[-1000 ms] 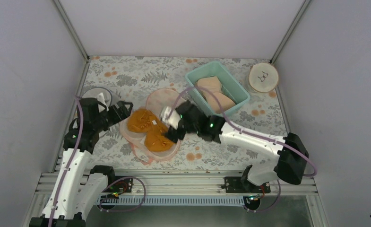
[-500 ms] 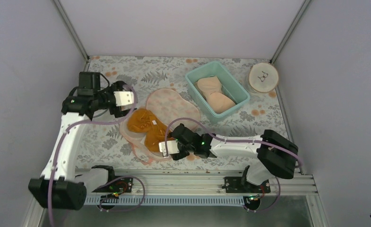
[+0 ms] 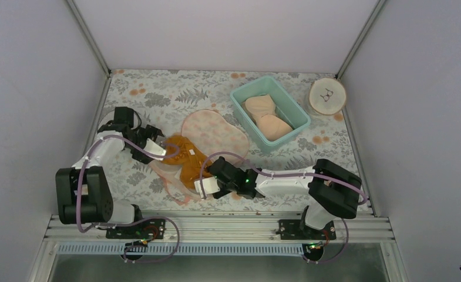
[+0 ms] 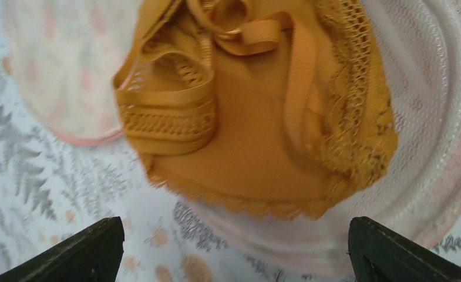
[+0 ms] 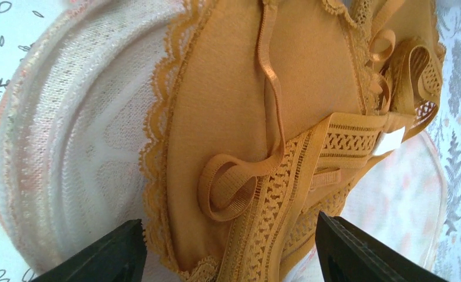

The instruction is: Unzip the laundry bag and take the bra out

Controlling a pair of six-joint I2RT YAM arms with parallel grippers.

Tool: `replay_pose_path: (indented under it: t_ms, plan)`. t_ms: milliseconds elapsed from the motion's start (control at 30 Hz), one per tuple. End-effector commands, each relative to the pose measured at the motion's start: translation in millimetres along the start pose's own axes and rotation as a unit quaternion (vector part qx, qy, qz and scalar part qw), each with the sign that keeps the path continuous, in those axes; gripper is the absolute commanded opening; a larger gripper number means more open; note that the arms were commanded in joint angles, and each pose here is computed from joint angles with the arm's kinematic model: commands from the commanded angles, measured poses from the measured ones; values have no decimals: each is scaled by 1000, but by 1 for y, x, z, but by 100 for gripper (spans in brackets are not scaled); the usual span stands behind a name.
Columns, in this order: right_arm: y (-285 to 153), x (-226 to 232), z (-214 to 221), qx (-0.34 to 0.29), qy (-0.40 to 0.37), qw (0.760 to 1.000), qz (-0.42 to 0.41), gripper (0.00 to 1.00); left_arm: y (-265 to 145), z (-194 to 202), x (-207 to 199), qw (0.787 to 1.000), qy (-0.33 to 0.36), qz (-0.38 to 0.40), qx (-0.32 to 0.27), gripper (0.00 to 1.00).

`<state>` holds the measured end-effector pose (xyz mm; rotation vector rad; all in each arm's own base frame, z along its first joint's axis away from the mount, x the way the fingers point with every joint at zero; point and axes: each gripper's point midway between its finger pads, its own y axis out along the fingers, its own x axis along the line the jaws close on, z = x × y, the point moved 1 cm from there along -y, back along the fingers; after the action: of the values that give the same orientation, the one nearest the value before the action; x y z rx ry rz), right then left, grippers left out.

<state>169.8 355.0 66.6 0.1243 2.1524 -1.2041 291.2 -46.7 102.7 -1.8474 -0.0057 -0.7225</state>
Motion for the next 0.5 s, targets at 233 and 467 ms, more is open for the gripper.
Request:
replay_pose_path:
  t_ms: [233,467]
  plan:
    - [-7,-11,-16,-19,35,999,19,33,25,-23,-20,977,200,30,-65,75]
    - [-16,-12,-23,-36,93,995,6,15,33,-40,-45,974,202,53,-86,52]
